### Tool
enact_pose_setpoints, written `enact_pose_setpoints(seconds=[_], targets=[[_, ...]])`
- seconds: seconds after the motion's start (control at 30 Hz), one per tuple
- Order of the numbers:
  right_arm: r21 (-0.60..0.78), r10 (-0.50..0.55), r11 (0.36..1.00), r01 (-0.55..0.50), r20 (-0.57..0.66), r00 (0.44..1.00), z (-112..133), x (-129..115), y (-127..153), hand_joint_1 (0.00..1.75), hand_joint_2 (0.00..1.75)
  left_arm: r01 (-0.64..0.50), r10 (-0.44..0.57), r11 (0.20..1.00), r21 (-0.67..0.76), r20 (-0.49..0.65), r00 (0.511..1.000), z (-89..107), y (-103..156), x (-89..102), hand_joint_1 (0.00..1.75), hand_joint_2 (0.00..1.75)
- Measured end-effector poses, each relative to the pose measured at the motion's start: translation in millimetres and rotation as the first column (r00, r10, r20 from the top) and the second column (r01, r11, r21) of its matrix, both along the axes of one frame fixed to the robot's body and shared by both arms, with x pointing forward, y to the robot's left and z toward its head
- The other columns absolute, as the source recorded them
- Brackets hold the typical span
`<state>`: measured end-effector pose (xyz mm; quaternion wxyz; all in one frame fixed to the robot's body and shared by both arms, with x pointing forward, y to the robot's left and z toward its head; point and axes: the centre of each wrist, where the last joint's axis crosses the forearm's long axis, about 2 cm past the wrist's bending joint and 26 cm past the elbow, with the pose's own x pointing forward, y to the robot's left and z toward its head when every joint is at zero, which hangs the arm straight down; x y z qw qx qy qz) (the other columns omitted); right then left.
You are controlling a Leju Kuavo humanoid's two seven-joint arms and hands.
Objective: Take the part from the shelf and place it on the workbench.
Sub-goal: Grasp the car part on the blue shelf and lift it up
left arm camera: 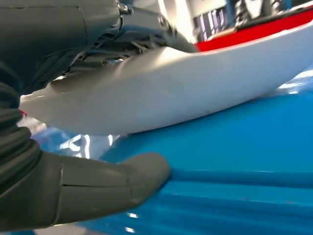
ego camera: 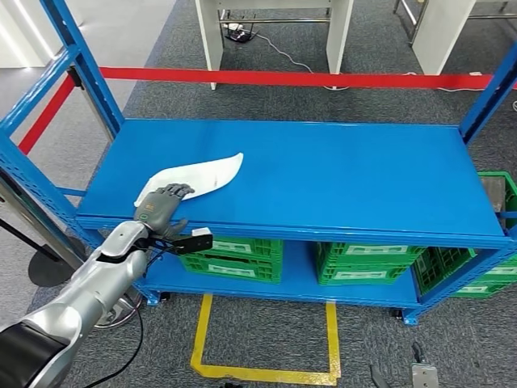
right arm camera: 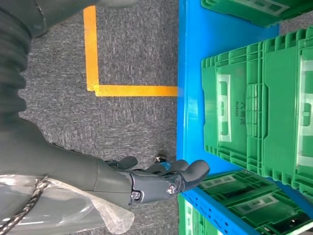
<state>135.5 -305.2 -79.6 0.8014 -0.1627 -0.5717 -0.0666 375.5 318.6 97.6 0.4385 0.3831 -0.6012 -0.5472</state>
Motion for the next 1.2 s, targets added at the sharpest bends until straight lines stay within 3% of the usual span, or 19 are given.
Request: enact_pose_setpoints(seconds=[0.8,0.97,1.2], targets=[[-0.017,-0.006,1.0,0.006,-0.005,1.0,-0.5,-3.6,-10.2,0.0,1.75,-0.005,0.003,0.999,-0.051,-0.023,1.0,-5.8,13.3,-3.9,1.75,1.75],[-0.019,-0.002,1.0,0.002,-0.007,1.0,-0.6,-4.2,-10.7,0.0,1.75,0.025,-0.031,0.994,-0.11,-0.057,0.998,-8.5,21.4,-7.9,1.75,1.75],[-0.022,0.001,1.0,-0.001,-0.006,1.0,-0.3,-3.3,-10.8,0.0,1.75,0.043,-0.038,0.969,-0.245,0.026,0.999,-4.7,13.9,-16.3,1.75,1.75]])
